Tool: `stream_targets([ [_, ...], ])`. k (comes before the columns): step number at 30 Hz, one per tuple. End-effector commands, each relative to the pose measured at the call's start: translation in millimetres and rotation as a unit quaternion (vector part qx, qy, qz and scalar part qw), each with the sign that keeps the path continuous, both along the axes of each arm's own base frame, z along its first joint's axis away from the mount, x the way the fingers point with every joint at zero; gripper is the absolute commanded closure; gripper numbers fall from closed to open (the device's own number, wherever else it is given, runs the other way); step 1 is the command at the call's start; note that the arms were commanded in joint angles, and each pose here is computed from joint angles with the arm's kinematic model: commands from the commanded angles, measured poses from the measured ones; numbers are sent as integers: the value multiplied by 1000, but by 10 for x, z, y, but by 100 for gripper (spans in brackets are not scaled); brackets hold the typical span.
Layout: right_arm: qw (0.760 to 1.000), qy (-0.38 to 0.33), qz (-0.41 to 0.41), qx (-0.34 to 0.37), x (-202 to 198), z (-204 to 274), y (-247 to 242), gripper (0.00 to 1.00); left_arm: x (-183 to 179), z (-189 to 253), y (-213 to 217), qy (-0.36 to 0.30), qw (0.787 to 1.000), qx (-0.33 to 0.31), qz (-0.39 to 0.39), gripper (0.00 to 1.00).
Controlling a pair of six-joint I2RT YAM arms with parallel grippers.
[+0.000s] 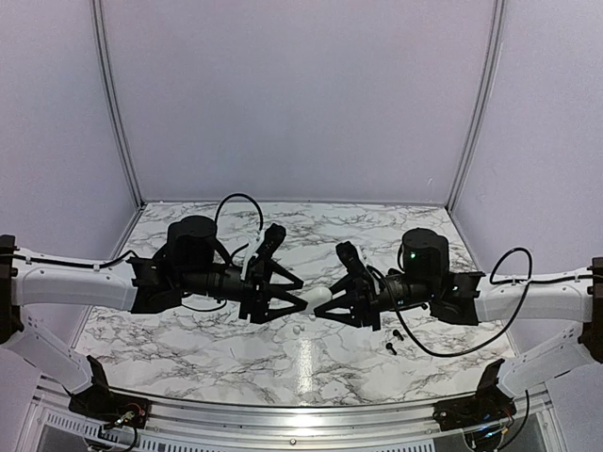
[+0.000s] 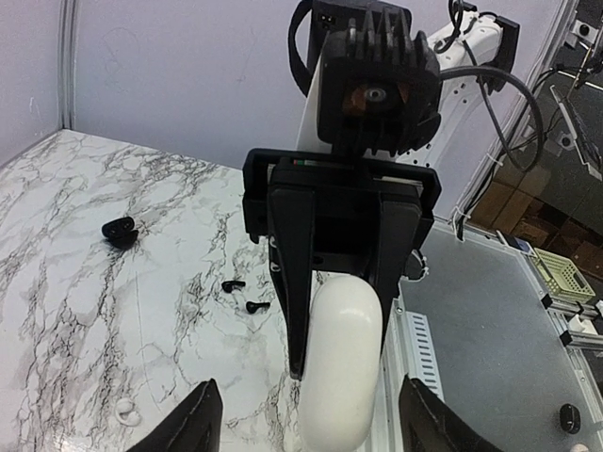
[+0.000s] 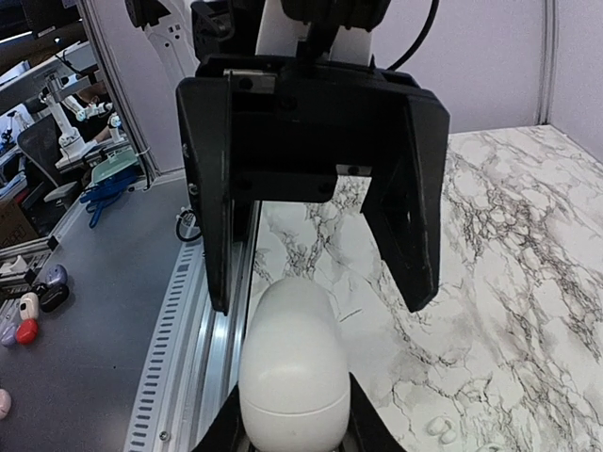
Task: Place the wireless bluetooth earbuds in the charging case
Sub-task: Open the charging case.
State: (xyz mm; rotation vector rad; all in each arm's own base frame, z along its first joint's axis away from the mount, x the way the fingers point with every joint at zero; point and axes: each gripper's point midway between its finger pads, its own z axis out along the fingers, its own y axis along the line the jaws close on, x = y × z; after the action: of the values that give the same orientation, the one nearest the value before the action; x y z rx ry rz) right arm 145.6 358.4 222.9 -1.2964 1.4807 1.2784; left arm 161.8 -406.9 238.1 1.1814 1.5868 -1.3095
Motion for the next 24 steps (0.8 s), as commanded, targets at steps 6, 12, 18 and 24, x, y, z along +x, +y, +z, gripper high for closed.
stream_targets([
  [6,1000,-20,15,20,-46,185,73,100,85,-15,-10,-17,999,23,23,38],
  [12,1000,-15,19,15,-72,159,64,100,191,65,45,-16,998,18,50,43],
  [18,1000,-10,20,10,-75,121,64,100,239,119,120,-19,998,13,64,44],
  [24,1000,-13,22,14,-78,129,67,100,256,140,146,-24,997,11,68,45],
])
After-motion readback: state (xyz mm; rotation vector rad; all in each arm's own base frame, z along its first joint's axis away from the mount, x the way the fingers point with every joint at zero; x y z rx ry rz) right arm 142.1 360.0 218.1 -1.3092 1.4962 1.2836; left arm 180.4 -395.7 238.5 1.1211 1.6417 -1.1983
